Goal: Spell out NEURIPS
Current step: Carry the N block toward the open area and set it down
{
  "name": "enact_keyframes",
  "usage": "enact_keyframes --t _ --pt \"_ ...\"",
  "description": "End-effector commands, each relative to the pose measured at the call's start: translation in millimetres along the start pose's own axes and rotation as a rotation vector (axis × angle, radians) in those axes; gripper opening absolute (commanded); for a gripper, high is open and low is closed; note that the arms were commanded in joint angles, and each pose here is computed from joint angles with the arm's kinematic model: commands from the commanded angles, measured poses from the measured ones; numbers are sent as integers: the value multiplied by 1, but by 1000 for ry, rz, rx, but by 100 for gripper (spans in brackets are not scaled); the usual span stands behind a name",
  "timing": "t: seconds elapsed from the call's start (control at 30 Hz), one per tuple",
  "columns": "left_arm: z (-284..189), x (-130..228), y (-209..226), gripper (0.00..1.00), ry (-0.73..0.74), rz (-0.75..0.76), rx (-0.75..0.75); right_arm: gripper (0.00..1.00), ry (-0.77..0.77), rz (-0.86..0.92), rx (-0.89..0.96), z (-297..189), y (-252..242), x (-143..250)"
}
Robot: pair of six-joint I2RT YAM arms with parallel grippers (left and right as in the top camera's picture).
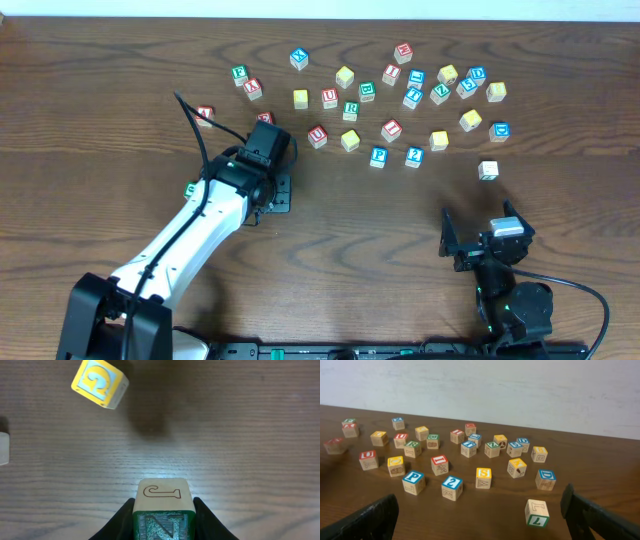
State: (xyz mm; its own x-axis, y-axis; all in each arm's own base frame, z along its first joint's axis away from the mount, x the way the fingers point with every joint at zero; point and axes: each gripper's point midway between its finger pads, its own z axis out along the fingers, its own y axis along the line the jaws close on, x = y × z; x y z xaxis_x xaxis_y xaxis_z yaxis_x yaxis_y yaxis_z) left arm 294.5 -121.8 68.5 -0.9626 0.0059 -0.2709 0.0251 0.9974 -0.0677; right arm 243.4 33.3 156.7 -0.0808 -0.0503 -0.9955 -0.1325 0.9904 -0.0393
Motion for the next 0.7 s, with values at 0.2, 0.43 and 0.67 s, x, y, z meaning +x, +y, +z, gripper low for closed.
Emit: enact_keyframes --t 0.2,0.43,0.67 --pt "22 19 13 14 6 -22 -44 99 0 -11 12 0 -3 1" --pt "26 19 13 14 1 -22 -42 99 0 -11 12 0 -3 1" --pt "33 18 12 14 6 -14 -44 99 0 -11 12 0 -3 1"
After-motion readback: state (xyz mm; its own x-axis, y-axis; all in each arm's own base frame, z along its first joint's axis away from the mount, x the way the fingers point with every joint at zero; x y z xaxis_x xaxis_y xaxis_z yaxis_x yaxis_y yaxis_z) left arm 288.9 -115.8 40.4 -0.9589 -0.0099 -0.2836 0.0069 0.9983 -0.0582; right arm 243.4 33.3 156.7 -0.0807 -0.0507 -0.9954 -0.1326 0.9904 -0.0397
